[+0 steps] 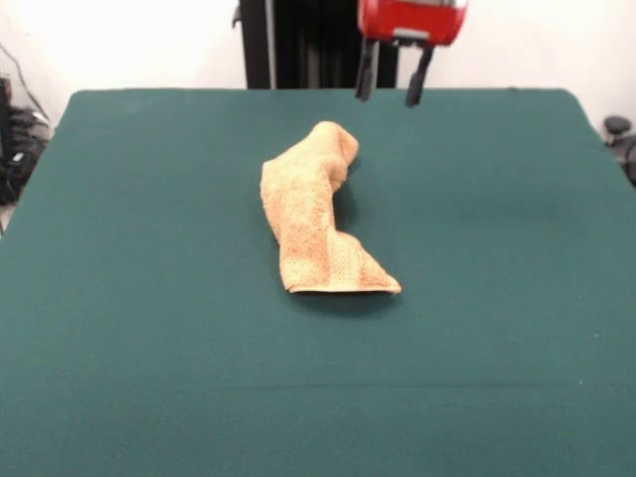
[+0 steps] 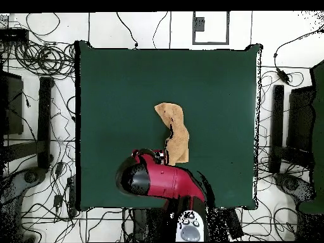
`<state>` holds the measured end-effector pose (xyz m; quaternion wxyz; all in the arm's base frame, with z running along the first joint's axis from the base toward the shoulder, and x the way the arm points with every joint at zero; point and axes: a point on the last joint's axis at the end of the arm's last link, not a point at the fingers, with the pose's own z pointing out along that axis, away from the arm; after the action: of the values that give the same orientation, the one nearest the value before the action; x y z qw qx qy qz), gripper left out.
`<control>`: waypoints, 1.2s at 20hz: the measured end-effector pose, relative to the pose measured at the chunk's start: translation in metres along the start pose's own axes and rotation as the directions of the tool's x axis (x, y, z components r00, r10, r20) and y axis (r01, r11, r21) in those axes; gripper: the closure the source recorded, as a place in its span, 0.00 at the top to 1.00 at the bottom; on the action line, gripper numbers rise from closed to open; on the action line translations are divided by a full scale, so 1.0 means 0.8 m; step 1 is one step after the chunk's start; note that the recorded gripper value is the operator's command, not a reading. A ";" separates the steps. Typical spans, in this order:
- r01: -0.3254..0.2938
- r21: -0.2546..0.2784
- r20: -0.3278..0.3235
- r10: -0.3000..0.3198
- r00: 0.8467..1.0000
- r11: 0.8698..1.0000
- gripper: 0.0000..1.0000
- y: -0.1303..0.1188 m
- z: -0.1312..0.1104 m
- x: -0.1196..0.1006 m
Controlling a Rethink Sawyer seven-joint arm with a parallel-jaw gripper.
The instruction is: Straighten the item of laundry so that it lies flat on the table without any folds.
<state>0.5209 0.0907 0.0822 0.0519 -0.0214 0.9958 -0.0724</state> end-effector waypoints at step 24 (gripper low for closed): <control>-0.193 -0.004 0.050 0.193 0.980 0.981 1.00 -0.021 0.069 -0.063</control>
<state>0.5776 0.0689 0.0350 0.0837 0.0737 0.9915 -0.0669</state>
